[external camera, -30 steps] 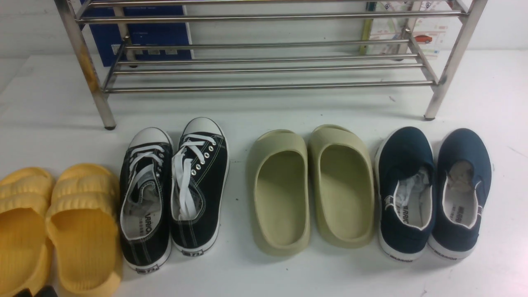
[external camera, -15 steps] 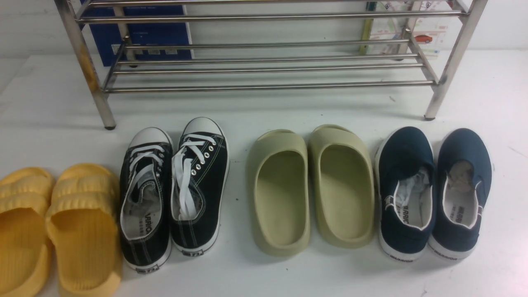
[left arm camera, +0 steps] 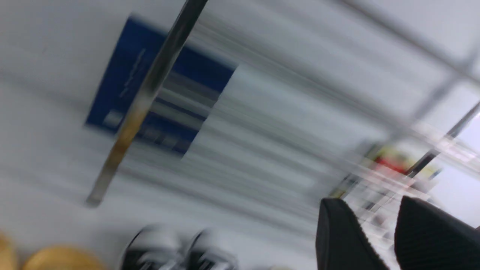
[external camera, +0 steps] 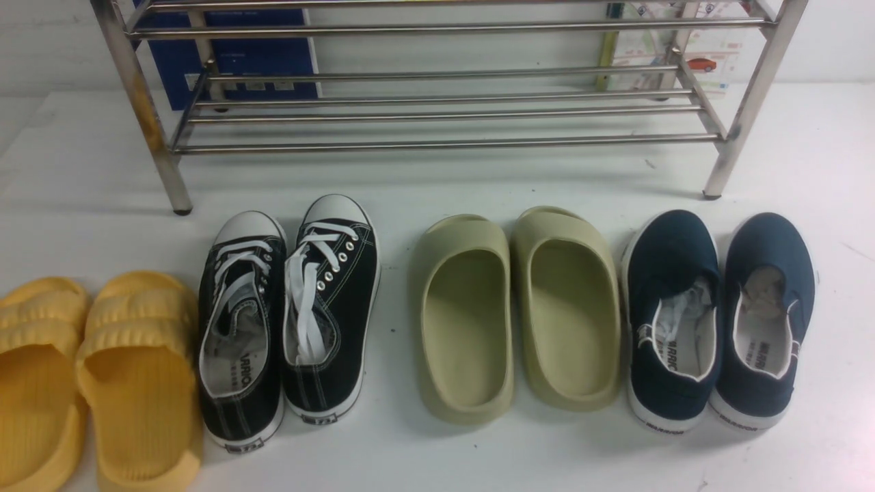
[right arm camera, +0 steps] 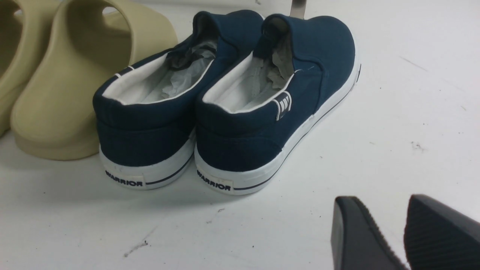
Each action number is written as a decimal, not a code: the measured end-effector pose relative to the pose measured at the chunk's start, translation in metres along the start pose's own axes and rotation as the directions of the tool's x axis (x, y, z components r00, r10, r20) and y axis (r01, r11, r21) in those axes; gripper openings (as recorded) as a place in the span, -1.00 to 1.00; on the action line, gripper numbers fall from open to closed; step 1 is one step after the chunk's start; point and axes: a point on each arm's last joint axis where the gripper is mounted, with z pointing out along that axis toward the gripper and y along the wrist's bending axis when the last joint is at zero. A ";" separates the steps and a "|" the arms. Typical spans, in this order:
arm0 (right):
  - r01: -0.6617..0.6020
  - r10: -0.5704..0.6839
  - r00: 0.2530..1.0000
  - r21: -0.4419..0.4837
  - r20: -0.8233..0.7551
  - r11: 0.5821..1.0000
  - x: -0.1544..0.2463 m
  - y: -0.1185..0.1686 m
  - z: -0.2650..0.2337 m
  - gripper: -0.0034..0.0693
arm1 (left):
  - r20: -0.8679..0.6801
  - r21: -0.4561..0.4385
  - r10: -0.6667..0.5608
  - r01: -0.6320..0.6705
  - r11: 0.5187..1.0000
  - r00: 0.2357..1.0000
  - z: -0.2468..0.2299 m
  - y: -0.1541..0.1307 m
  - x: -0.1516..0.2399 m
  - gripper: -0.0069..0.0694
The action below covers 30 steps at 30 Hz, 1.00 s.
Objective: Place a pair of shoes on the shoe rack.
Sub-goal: Use the left arm to grab the shoe closest to it
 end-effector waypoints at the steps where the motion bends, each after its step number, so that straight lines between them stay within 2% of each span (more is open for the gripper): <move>1: 0.000 0.000 1.000 0.000 0.000 1.000 0.000 0.000 0.000 -0.25 | -0.080 -0.061 0.017 -0.022 0.998 0.997 0.014 0.005 0.006 -0.19; 3: 0.000 0.000 1.000 0.000 0.000 1.000 0.000 0.000 0.000 -0.25 | -0.236 -0.163 0.018 -0.057 0.985 0.972 0.042 0.013 0.020 -0.19; 5: 0.000 0.000 1.000 0.000 0.000 1.000 0.000 0.000 0.000 -0.25 | -0.314 -0.206 -0.004 -0.064 0.976 0.949 0.057 0.017 0.029 -0.19; 7: 0.000 0.000 1.000 0.000 0.000 1.000 0.000 0.000 0.000 -0.25 | -0.476 -0.280 -0.078 -0.067 0.958 0.876 0.089 0.024 0.051 -0.19; 8: 0.000 0.000 1.000 0.000 0.000 1.000 0.000 0.000 0.000 -0.25 | -0.530 -0.301 -0.103 -0.073 0.951 0.842 0.101 0.027 0.060 -0.19; 9: 0.000 0.000 1.000 0.000 0.000 1.000 0.000 0.000 0.000 -0.25 | -0.531 -0.298 -0.099 -0.077 0.951 0.841 0.101 0.027 0.060 -0.19; 10: 0.000 0.000 1.000 0.000 0.000 1.000 0.000 0.000 0.000 -0.25 | -0.606 -0.317 -0.119 -0.101 0.943 0.786 0.119 0.032 0.074 -0.19; 13: 0.000 0.000 1.000 0.000 0.000 1.000 0.000 0.000 0.000 -0.25 | -0.703 -0.336 -0.139 -0.154 0.929 0.697 0.150 0.044 0.099 -0.19; 20: 0.000 0.000 1.000 0.000 0.000 1.000 0.000 0.000 0.000 -0.25 | -0.752 -0.341 -0.093 -0.265 0.902 0.653 0.186 0.064 0.125 -0.18; 30: 0.000 0.000 1.000 0.000 0.000 1.000 0.000 0.000 0.000 -0.25 | -0.776 -0.312 -0.051 -0.313 0.897 0.629 0.222 0.082 0.154 -0.18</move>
